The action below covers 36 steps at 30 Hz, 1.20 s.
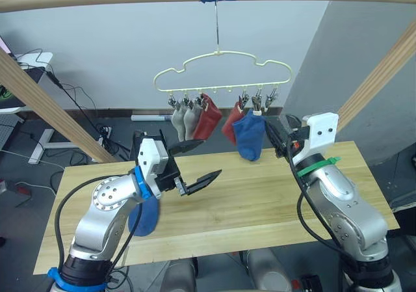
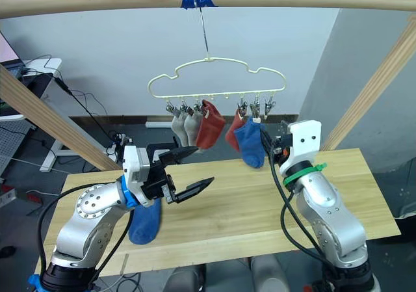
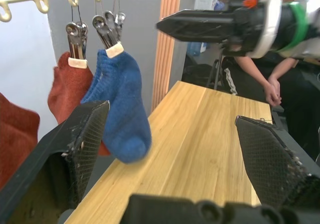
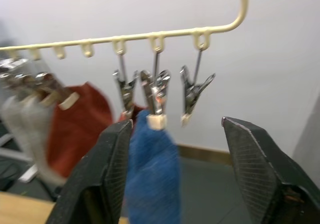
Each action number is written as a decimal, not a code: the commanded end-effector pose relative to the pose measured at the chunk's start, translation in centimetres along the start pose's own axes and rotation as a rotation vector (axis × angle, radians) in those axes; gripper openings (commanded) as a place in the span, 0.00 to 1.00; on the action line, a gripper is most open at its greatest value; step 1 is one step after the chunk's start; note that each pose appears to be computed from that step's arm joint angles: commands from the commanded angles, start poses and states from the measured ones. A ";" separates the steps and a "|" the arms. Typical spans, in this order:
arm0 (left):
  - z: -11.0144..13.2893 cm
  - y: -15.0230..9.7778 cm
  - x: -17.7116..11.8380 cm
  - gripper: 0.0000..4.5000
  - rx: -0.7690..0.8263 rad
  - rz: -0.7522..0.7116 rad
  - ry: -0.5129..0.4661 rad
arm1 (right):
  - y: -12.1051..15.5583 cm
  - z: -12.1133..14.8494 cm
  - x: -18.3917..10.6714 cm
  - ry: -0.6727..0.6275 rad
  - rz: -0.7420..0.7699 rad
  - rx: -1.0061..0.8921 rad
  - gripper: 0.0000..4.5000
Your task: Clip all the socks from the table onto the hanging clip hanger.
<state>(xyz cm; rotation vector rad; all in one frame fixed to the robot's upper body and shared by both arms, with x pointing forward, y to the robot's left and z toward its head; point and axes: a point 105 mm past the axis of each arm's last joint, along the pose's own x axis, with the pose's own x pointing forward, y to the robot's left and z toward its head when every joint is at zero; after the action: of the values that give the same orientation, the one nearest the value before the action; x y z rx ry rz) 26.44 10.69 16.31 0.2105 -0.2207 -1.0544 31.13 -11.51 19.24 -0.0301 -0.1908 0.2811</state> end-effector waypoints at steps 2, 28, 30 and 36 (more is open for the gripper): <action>1.2 -0.2 0.0 1.00 0.025 0.006 -0.032 | 0.0 0.8 0.6 -0.064 -0.028 -0.034 0.66; 1.5 -0.6 -0.1 1.00 0.048 0.007 -0.023 | -0.6 1.0 5.0 -0.141 -0.159 -0.024 0.66; 1.5 -0.7 -0.1 1.00 0.047 0.007 -0.021 | -0.7 1.1 5.1 -0.148 -0.168 -0.031 0.66; 1.5 -0.8 -0.1 1.00 0.042 0.007 -0.020 | -1.1 1.0 5.1 -0.147 -0.187 -0.026 0.66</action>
<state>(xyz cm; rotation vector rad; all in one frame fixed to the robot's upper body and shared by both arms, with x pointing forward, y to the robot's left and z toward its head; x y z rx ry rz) 25.89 10.55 16.61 0.2145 -0.2233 -1.0404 36.30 -10.83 19.71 -0.0173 -0.2782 0.1099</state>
